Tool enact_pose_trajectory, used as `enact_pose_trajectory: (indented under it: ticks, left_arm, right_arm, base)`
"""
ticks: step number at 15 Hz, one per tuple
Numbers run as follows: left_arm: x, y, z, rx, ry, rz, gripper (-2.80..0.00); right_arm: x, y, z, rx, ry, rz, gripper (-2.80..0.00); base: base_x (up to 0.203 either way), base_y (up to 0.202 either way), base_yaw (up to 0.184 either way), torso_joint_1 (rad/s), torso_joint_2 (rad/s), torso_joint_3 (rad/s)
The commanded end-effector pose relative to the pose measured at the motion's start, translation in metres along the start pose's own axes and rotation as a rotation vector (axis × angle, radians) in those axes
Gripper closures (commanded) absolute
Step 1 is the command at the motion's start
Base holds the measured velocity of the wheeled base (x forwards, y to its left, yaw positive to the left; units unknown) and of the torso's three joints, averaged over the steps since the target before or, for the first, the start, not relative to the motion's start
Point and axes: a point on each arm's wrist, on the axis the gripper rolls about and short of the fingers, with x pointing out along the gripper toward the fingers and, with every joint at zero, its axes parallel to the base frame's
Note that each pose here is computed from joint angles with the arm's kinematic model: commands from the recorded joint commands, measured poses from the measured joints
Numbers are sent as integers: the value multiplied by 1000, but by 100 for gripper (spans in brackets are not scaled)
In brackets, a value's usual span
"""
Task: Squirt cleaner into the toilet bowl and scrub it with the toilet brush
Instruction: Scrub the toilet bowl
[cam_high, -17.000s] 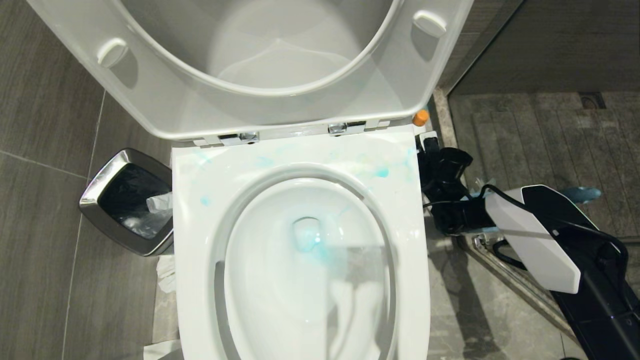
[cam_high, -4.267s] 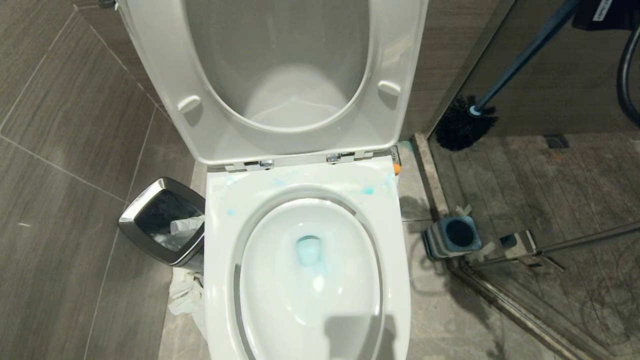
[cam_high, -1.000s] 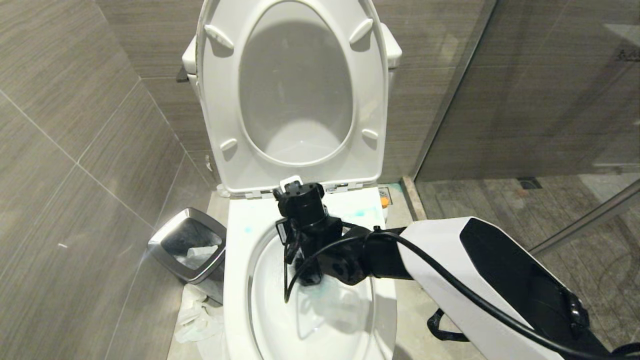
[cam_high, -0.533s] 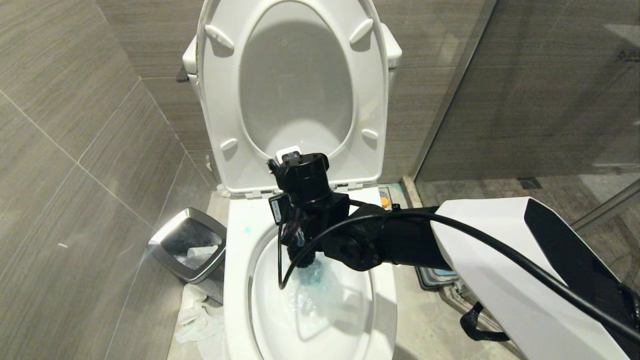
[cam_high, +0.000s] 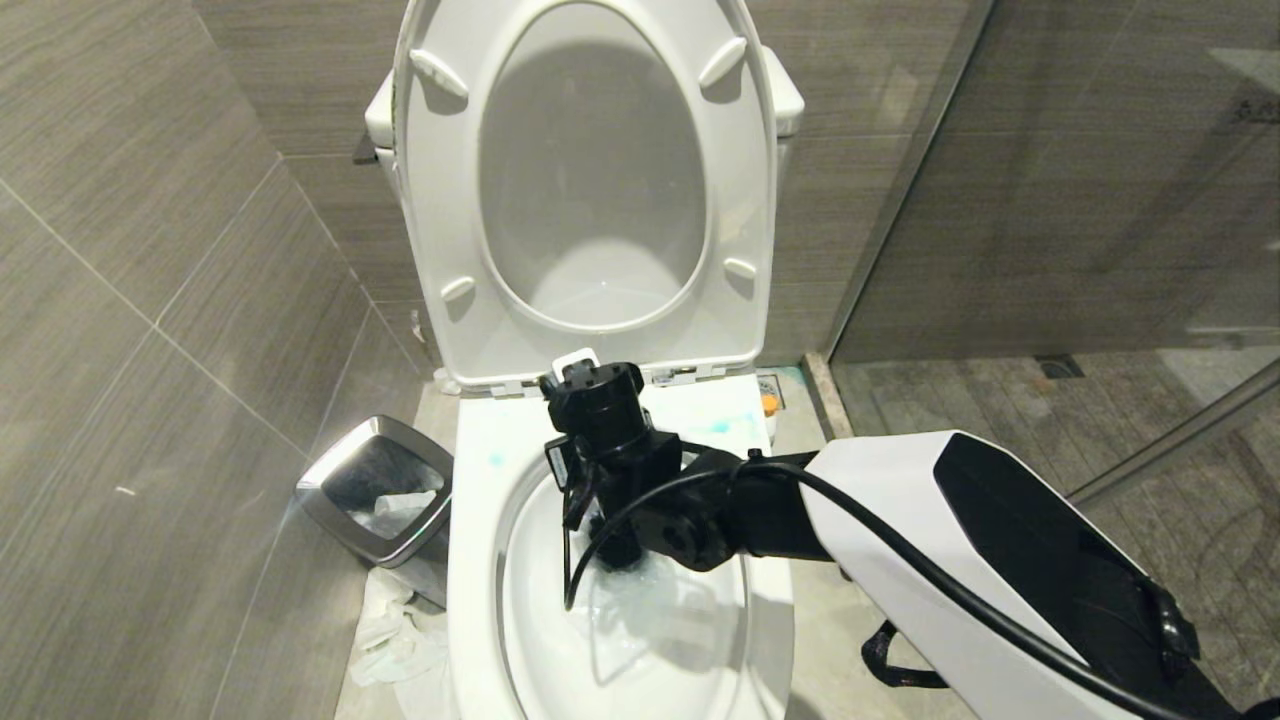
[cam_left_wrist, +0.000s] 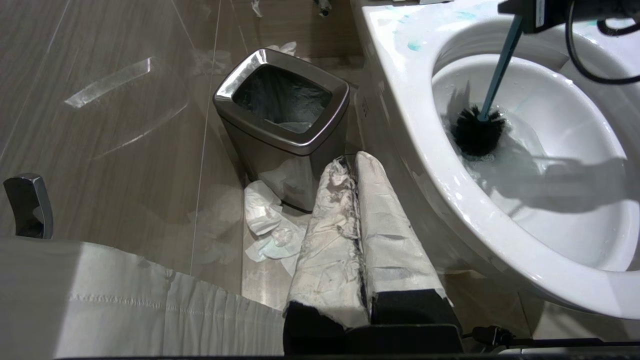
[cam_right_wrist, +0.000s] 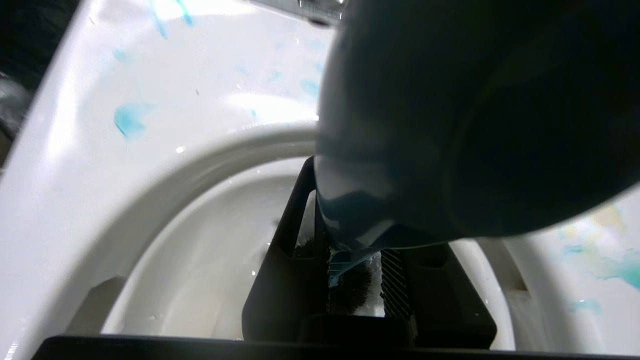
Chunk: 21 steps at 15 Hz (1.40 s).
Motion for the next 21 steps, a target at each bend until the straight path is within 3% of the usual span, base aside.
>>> enact_pose_trajectory:
  ticks: [1, 4, 10, 15, 21]
  left_arm:
    - [0, 0, 0, 0, 0, 0, 0]
    - [0, 0, 0, 0, 0, 0, 0]
    - [0, 0, 0, 1, 0, 0, 0]
    - [0, 0, 0, 1, 0, 0, 0]
    - [0, 0, 0, 1, 0, 0, 0]
  right_arm:
    - [12, 3, -21, -20, 39, -11, 0]
    - [13, 1, -22, -21, 41, -24, 0]
    - [-33, -13, 30, 6, -17, -26, 0]
    - [-56, -24, 45, 19, -28, -59, 0]
    - [-49, -20, 49, 31, -53, -62, 0]
  base:
    - [0, 0, 0, 0, 0, 0]
    - [0, 0, 0, 0, 0, 0]
    - [0, 0, 0, 0, 0, 0]
    - [0, 0, 0, 0, 0, 0]
    - [0, 0, 0, 0, 0, 0]
